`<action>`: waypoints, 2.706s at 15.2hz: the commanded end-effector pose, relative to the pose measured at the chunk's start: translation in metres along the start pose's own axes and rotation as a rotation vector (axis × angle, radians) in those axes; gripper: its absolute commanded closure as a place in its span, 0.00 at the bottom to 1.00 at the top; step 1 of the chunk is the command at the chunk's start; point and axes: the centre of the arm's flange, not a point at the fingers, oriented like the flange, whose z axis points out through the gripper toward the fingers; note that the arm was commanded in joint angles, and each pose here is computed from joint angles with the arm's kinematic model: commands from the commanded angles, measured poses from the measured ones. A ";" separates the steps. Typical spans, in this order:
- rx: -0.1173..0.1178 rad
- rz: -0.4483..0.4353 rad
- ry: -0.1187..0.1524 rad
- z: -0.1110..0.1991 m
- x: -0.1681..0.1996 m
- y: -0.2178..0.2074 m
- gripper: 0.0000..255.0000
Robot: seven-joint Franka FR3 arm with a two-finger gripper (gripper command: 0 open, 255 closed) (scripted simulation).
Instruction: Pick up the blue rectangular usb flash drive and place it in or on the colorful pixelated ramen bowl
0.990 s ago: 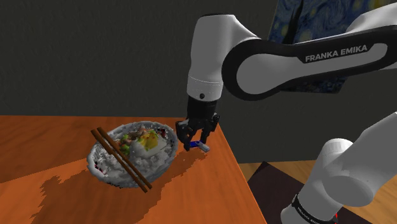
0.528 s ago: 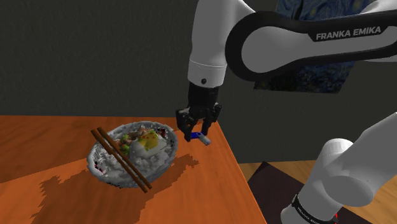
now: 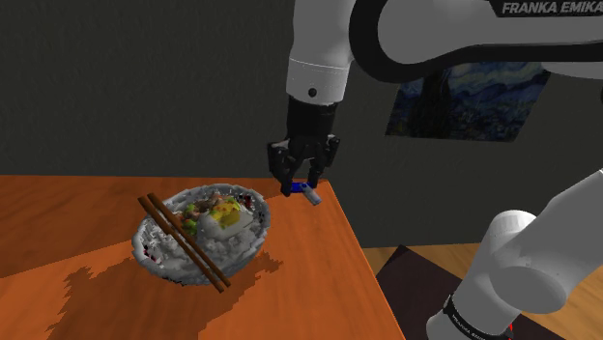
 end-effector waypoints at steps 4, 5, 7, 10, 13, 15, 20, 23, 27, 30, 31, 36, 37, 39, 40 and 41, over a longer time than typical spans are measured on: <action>0.000 0.000 0.000 -0.026 0.001 0.001 1.00; 0.000 0.000 0.000 -0.032 0.001 0.001 1.00; 0.000 0.000 0.000 -0.042 0.001 0.001 1.00; 0.000 0.000 0.000 -0.058 0.002 0.001 1.00; 0.000 0.000 0.000 -0.074 0.003 0.001 1.00; 0.000 0.000 0.000 -0.080 0.003 0.001 1.00; 0.000 0.000 0.000 -0.081 0.011 -0.065 1.00; 0.000 0.000 0.000 -0.081 0.015 -0.104 1.00; 0.000 0.000 0.000 -0.082 0.022 -0.165 1.00; 0.000 0.000 0.000 -0.066 0.022 -0.165 1.00; 0.000 0.000 0.000 -0.061 0.022 -0.165 1.00; 0.000 0.000 0.000 -0.034 0.020 -0.164 1.00; 0.000 0.000 0.000 -0.029 0.020 -0.164 1.00; 0.000 0.000 0.000 -0.018 0.020 -0.164 1.00; 0.000 0.000 0.000 -0.013 0.020 -0.164 1.00; 0.000 0.000 0.000 -0.008 0.019 -0.164 1.00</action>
